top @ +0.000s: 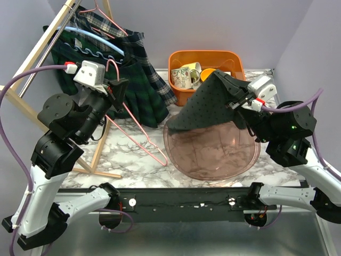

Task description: Remove the skirt from the hanger

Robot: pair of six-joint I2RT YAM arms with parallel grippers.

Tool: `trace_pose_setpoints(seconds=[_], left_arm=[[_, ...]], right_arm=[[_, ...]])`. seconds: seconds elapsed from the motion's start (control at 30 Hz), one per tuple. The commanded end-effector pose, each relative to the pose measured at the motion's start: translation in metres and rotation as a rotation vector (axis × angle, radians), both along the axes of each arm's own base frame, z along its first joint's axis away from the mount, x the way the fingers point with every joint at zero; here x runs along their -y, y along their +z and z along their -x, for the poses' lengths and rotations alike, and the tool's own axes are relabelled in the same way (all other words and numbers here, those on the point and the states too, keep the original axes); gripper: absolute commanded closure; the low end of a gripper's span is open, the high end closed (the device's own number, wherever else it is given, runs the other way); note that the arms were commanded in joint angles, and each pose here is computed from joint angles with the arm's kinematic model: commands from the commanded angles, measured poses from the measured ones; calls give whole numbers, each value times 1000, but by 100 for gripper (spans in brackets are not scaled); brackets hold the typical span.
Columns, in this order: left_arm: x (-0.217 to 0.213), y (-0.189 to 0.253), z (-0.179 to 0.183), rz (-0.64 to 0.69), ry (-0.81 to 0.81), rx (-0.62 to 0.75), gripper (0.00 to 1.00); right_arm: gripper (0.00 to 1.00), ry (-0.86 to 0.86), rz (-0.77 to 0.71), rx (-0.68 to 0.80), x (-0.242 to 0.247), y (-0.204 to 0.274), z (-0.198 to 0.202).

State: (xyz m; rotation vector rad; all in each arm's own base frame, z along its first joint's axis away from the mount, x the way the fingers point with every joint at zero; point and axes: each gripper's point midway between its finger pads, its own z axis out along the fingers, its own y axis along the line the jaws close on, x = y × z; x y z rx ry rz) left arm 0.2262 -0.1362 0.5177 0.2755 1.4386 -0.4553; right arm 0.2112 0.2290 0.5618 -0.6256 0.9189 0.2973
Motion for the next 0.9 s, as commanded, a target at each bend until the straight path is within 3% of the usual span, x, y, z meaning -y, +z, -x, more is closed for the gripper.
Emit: trace_pose_setpoints(seconds=[0.0, 0.13, 0.3, 0.67, 0.73, 0.87], left_arm=[[3, 0, 5, -15, -34, 18, 100], [2, 4, 7, -11, -37, 24, 100], [-1, 4, 11, -14, -37, 27, 100], [3, -1, 12, -18, -60, 25, 100], [4, -2, 12, -11, -63, 30, 100], [6, -6, 10, -12, -63, 26, 100]], right_arm=[[99, -42, -86, 54, 26, 31, 8], [99, -45, -75, 37, 31, 33, 10], [99, -69, -18, -66, 26, -26, 0], [99, -162, 12, -192, 17, -109, -27], [99, -179, -8, -251, 16, -123, -34], [99, -250, -109, -547, 26, -194, -39]])
